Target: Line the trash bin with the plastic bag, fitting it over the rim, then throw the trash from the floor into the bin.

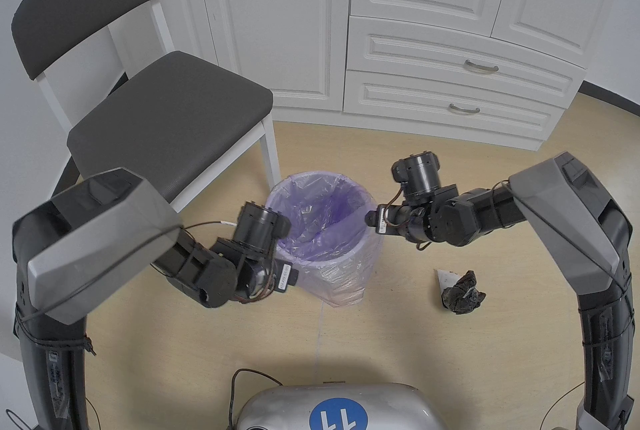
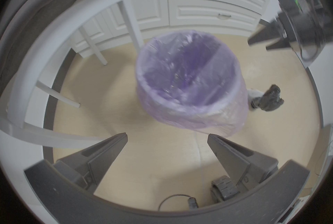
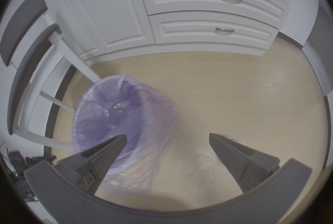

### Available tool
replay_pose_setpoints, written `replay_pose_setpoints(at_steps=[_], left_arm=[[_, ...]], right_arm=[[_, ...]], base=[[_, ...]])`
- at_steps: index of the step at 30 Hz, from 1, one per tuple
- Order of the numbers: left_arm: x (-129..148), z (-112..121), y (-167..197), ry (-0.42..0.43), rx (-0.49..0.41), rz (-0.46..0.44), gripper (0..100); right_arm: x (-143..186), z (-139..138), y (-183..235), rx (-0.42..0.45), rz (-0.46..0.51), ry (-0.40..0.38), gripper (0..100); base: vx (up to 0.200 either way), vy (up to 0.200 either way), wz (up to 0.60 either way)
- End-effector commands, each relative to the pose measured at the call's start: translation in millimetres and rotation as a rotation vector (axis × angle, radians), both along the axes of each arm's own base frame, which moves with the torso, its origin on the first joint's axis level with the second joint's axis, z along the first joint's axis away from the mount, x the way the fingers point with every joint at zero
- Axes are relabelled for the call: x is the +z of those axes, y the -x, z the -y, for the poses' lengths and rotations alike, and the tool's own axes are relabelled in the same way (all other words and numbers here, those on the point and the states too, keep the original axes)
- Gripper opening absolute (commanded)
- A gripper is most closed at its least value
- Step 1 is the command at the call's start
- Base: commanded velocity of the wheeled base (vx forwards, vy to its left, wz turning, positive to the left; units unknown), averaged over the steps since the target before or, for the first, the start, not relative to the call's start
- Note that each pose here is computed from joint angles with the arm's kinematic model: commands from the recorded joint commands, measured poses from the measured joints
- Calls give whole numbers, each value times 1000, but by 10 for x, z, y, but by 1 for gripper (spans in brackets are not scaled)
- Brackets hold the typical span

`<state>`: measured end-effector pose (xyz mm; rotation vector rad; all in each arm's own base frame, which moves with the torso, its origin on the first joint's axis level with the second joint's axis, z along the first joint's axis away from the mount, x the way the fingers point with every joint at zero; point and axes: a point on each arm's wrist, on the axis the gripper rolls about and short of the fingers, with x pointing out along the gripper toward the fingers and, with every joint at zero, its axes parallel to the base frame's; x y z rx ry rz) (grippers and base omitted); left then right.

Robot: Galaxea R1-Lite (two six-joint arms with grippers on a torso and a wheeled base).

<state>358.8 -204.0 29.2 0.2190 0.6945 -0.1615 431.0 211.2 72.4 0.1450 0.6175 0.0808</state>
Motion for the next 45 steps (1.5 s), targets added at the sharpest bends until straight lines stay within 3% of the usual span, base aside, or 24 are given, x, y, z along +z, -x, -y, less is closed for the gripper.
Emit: replay_pose_setpoints(at_steps=[1, 12, 17, 22, 25, 38, 45], left_arm=[[266, -256, -188, 37, 74, 81, 100], [-65, -431, -678, 55, 171, 130, 100], [-225, -458, -845, 88, 212, 141, 100], [-267, -559, -928, 91, 239, 145, 100], [-268, -579, -957, 93, 245, 151, 100], [-419, -681, -1178, 116, 290, 177, 100], [-626, -597, -1429, 208, 342, 201, 100]], right_arm=[[-279, -235, 1, 22, -24, -10, 100], [-460, -460, -126, -39, -4, -101, 100], [-581, -448, -122, -31, -34, -59, 100], [-638, -309, -108, -38, -98, 98, 100], [-641, -254, -115, -50, -107, 144, 100], [-474, -104, -146, -73, -88, 154, 100], [-475, -132, -150, -73, -80, 138, 100]], base=[[0, 0, 0], [0, 0, 0], [0, 0, 0], [0, 0, 0], [0, 0, 0], [0, 0, 0], [0, 0, 0]])
